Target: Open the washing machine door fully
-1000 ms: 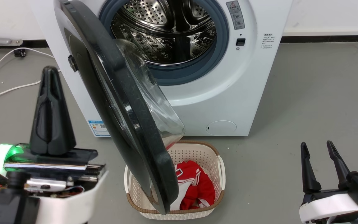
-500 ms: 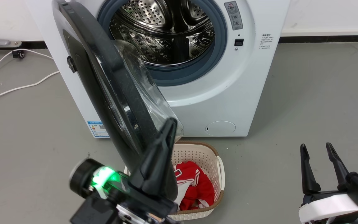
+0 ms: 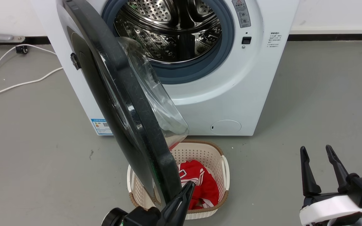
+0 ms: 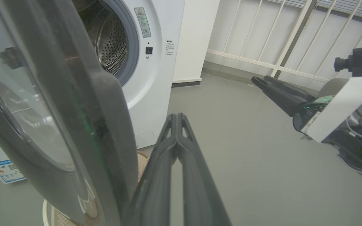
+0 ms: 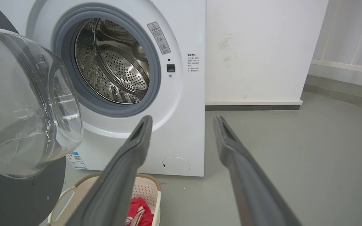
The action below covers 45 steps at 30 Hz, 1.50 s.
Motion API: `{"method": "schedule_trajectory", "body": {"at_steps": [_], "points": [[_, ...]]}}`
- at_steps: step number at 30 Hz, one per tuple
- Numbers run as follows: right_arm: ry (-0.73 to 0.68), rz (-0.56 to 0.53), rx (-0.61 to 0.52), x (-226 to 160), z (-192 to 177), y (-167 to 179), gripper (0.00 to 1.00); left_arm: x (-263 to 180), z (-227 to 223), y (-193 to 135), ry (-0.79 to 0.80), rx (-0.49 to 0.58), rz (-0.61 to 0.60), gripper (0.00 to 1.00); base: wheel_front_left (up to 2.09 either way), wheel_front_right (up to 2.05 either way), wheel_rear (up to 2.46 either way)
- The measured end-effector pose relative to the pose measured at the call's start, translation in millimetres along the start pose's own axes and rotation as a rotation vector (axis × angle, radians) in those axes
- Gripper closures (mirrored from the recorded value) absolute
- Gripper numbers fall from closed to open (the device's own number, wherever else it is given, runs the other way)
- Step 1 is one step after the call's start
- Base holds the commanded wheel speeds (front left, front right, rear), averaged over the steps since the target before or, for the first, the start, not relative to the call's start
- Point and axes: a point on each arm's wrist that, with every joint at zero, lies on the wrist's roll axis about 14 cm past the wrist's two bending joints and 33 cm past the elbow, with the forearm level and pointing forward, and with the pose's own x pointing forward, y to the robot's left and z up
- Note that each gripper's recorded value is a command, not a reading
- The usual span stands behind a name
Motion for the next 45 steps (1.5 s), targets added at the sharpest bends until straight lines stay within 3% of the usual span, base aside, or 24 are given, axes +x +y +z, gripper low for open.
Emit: {"method": "schedule_trajectory", "body": {"at_steps": [16,28,45], "points": [[0.028,-0.017,0.011,-3,-8,-5,0.00,27,-1,23,-0.050,0.065,0.035,1.00,0.00,0.00,0.00],[0.043,-0.008,0.028,-1,-12,-1,0.00,16,-8,34,-0.046,0.055,0.109,1.00,0.00,0.00,0.00],[0.076,0.200,0.063,33,-25,69,0.00,-51,1,80,-0.078,0.058,0.400,1.00,0.00,0.00,0.00]]}}
